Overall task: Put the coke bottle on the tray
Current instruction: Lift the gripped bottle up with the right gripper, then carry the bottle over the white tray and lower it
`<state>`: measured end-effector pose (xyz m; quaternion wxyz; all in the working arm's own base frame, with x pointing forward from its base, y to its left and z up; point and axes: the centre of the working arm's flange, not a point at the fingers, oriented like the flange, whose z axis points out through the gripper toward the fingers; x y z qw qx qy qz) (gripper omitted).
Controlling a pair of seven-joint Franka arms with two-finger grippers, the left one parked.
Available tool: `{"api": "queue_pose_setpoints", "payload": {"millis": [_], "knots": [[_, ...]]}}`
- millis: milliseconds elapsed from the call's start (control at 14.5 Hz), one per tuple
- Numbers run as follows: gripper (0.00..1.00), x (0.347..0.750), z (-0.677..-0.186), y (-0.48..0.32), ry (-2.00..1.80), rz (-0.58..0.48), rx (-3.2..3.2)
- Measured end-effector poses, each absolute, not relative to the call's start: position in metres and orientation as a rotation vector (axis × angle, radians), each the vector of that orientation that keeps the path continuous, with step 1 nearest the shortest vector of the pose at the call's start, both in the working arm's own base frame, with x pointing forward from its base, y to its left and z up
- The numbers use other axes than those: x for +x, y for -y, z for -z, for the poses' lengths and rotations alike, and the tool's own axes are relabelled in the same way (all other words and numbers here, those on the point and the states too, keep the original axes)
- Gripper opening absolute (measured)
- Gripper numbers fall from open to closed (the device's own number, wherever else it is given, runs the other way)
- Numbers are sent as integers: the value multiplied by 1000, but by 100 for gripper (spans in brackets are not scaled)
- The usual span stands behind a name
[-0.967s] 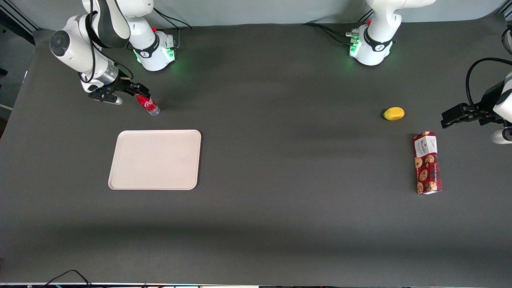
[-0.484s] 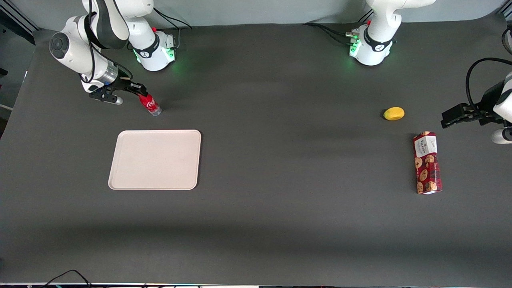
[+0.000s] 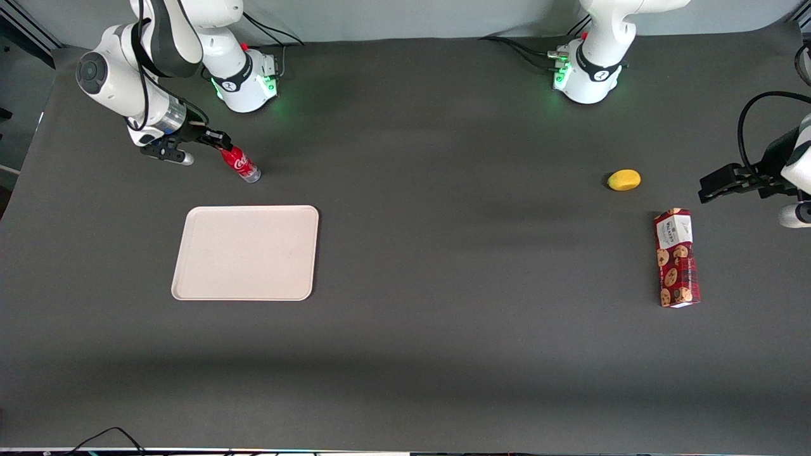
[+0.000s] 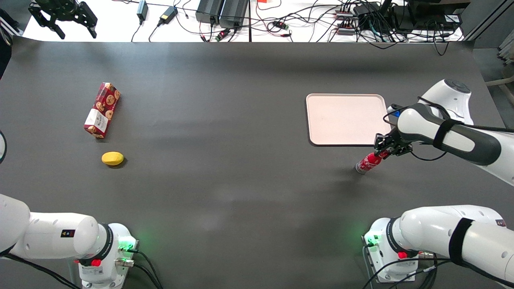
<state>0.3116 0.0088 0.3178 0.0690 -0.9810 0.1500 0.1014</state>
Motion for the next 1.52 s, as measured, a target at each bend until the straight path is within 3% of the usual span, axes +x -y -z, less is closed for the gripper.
{"api": "queue_pose_setpoints", "payload": {"millis": [138,415,829,1037,1244,1520], "knots": [[34,319,-338,-14,-419,-330,-2954],[33,334,-404,-24,-315,-280,-3002],[33,347,-578,-47,-95,-172,-3101],[33,354,-641,-57,-24,-140,-3116],[33,385,-644,-58,32,-149,-3159],[33,454,-605,-30,115,-91,-3154]]}}
